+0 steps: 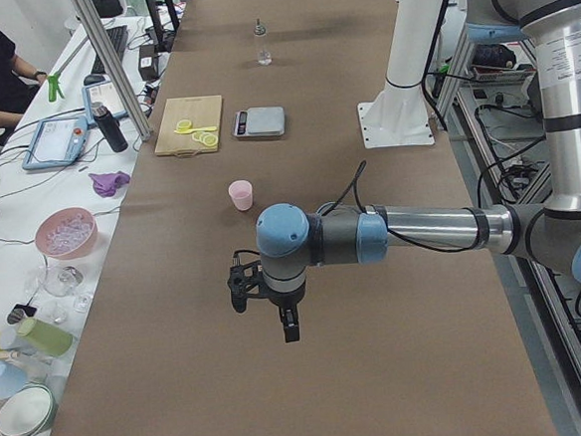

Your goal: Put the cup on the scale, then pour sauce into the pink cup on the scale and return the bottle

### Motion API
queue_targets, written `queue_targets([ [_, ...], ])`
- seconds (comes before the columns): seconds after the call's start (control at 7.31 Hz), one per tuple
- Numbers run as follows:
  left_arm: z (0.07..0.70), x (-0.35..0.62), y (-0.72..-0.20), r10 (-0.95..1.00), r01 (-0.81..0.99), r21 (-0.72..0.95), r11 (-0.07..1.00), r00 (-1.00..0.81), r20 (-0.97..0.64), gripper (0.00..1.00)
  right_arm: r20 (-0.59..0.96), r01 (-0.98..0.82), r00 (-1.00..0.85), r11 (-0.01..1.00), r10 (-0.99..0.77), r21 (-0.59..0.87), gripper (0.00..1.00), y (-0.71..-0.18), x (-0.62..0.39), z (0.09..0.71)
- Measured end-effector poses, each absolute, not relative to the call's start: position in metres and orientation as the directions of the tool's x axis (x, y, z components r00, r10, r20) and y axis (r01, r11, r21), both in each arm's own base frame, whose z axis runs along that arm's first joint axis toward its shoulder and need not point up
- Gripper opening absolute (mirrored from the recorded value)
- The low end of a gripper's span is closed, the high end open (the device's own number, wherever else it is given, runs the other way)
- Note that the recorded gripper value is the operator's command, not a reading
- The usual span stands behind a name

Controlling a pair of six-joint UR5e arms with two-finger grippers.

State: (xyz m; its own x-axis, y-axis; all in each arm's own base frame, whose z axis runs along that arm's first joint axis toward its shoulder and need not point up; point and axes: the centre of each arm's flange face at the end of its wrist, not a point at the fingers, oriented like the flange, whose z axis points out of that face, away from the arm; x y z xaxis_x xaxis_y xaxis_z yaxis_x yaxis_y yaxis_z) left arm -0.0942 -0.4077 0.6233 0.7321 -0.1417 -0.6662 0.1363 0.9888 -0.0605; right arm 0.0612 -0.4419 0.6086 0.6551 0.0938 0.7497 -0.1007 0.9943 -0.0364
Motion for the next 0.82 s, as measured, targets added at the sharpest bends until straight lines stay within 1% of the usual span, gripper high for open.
queue_targets([
  [0.82,0.625,-0.094,-0.408,-0.147,0.139,-0.065,0.988,0.732,-0.666,0.98,0.767,-0.101,0.637,0.995,0.072,-0.01,1.0,-0.45,0.06,0.591],
])
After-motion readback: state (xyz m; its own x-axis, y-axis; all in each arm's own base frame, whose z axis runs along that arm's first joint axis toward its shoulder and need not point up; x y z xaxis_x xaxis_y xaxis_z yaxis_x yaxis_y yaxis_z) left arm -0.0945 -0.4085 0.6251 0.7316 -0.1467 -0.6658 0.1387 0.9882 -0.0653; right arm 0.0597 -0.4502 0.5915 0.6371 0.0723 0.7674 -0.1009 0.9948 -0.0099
